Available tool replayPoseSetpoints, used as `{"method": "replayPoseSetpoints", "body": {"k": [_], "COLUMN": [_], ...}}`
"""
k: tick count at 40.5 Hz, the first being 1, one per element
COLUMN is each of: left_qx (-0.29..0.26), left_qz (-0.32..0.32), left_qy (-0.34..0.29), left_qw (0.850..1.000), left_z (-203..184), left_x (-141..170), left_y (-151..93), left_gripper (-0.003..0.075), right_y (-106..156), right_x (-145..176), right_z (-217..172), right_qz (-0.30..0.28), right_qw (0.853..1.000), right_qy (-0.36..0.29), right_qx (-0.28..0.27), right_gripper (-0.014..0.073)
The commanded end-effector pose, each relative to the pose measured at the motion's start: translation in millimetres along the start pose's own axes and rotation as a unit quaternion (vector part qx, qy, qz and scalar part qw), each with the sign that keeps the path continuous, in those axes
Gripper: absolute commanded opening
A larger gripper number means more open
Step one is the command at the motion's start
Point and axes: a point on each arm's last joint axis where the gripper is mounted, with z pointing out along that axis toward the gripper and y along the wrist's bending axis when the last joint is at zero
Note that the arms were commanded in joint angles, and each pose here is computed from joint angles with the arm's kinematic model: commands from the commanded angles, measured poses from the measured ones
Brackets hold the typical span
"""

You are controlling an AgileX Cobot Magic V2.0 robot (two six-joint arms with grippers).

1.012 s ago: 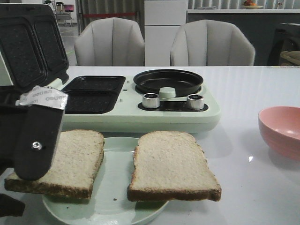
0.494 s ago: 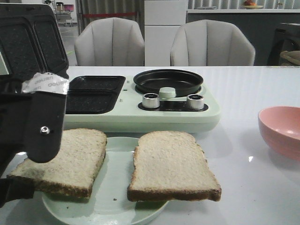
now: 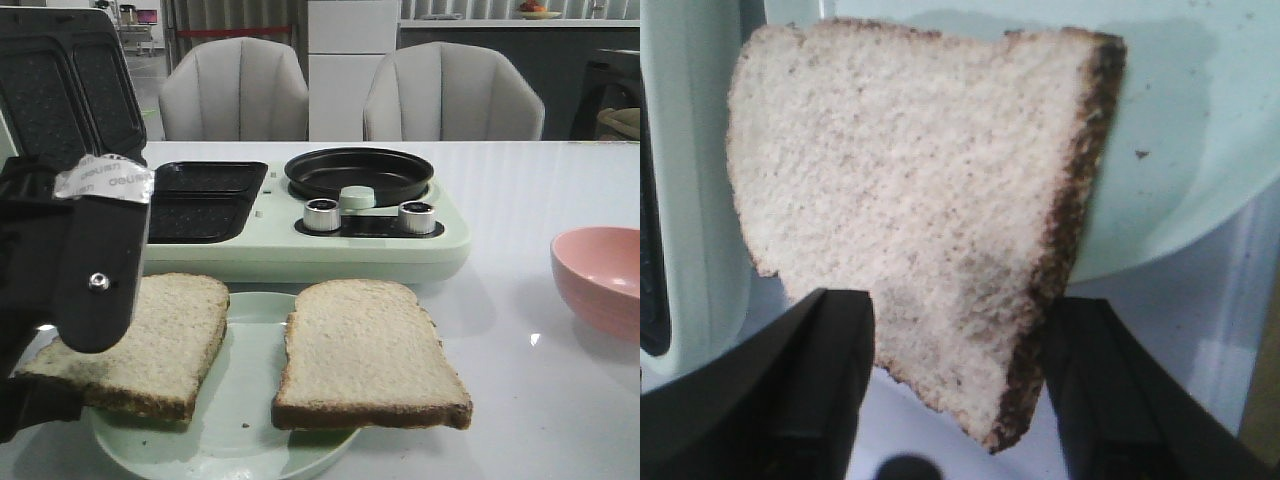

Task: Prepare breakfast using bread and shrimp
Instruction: 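Lower the left gripper and grasp the bread slice nearest it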

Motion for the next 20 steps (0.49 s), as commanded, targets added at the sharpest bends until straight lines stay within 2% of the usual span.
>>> {"method": "replayPoseSetpoints", "body": {"k": [1,6,12,15,20], "left_qx": [-0.016,-0.019,-0.018,-0.017,-0.013], "left_qz": [0.005,0.027,0.013,0.013,0.006], "left_qy": [-0.007,0.030,0.031,0.028,0.029], "left_qw": [1.000,0.999,0.999,0.999,0.999], "left_z": [-1.5,8.2,8.8,8.8,8.7], "left_x": [-6.0,-1.8,-2.0,-2.6,-2.5], "left_y": [7.2,4.7,4.0,3.7,2.8], "left_gripper": [0.0424,0.0424,0.0412,0.0365,0.0231], "right_y": [0.0,0.0,0.0,0.0,0.0], "right_x": [-14.4,-14.4,-14.4,-14.4,-14.4], "right_z": [-3.1,-3.1,-3.1,-3.1,-3.1], "right_qz": [-0.002,-0.002,-0.002,-0.002,-0.002], "right_qw": [0.999,0.999,0.999,0.999,0.999], "right_qy": [-0.046,-0.046,-0.046,-0.046,-0.046], "right_qx": [0.001,0.001,0.001,0.001,0.001], "right_gripper": [0.0453,0.0453,0.0453,0.0453,0.0453]}}
